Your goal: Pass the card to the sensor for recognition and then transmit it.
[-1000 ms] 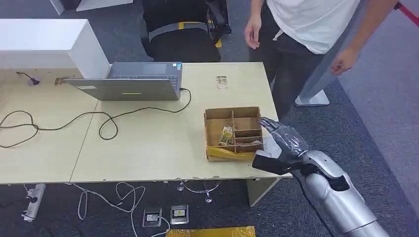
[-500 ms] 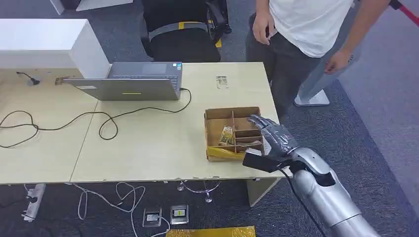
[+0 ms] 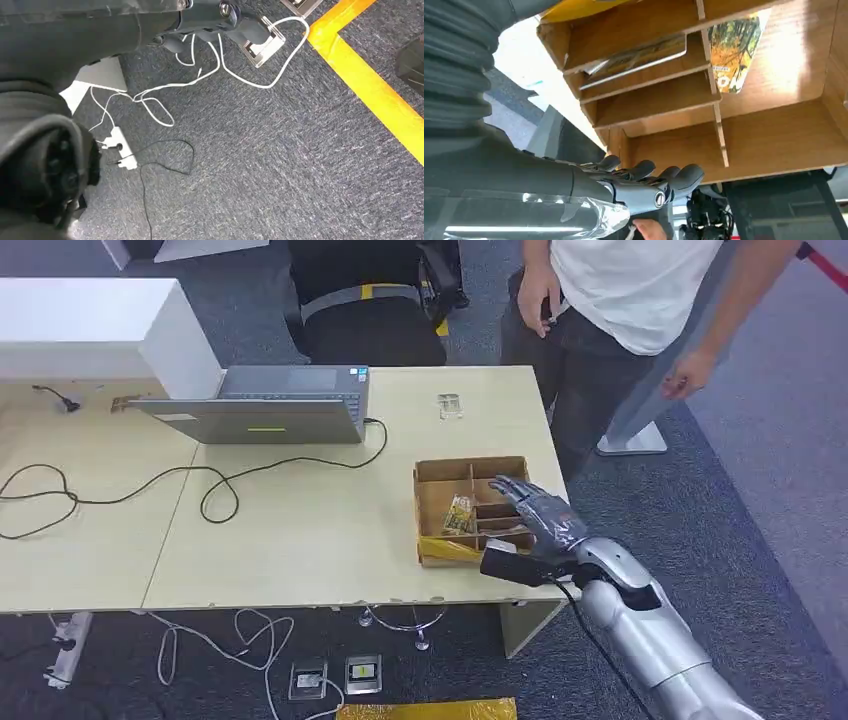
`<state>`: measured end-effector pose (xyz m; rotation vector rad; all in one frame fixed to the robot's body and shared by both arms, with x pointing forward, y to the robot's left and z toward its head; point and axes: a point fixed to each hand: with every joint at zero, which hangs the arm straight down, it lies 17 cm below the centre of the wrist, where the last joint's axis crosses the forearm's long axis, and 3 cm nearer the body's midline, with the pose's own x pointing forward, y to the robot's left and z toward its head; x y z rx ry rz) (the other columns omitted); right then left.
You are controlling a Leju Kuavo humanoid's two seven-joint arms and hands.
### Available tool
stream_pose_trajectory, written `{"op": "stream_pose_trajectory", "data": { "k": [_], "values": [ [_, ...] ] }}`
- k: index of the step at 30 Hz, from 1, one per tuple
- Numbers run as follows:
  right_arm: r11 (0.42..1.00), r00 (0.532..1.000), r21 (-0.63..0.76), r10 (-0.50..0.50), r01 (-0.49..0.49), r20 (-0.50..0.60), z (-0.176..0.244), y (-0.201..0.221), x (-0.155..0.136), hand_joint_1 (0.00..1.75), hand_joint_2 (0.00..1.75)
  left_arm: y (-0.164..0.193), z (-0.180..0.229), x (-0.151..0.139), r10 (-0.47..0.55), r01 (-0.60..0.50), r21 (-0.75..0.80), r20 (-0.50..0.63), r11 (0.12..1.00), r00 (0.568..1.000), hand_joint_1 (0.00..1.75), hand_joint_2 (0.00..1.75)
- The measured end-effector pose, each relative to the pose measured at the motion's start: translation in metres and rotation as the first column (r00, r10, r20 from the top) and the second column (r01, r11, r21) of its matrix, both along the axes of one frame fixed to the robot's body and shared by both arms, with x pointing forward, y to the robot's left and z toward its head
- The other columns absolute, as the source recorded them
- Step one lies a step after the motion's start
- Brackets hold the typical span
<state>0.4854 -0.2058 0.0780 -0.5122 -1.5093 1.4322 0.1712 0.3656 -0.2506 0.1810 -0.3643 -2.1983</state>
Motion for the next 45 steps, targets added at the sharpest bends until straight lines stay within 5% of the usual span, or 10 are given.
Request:
{"op": "stream_pose_trajectory", "data": {
  "k": [1, 3, 4, 36, 45],
  "values": [
    [1.000, 1.000, 0.000, 0.000, 0.000, -0.003, -0.001, 0.000, 0.000, 0.37, 1.75, 0.000, 0.000, 0.000, 0.000, 0.000, 0.000, 0.000, 1.000, 1.000, 0.00, 0.00],
    [1.000, 1.000, -0.001, -0.004, 0.004, -0.010, -0.004, -0.001, 0.000, 1.64, 1.75, 0.000, 0.000, 0.000, 0.000, 0.000, 0.000, 0.000, 1.000, 1.000, 0.00, 0.00],
    [1.000, 1.000, -0.003, -0.006, 0.006, -0.015, -0.006, -0.001, 0.001, 1.75, 1.75, 0.000, 0.000, 0.000, 0.000, 0.000, 0.000, 0.000, 1.000, 1.000, 0.00, 0.00],
    [0.999, 0.999, 0.003, -0.032, 0.032, -0.035, -0.010, -0.009, 0.008, 1.75, 1.75, -0.004, -0.001, -0.001, 0.001, -0.001, -0.006, -0.002, 1.000, 1.000, 0.00, 0.00],
    [0.992, 0.991, 0.064, -0.111, 0.107, 0.074, 0.052, -0.033, 0.040, 1.75, 1.75, -0.005, 0.000, -0.002, -0.009, 0.008, -0.013, -0.017, 1.000, 1.000, 0.00, 0.00]
  ]
}}
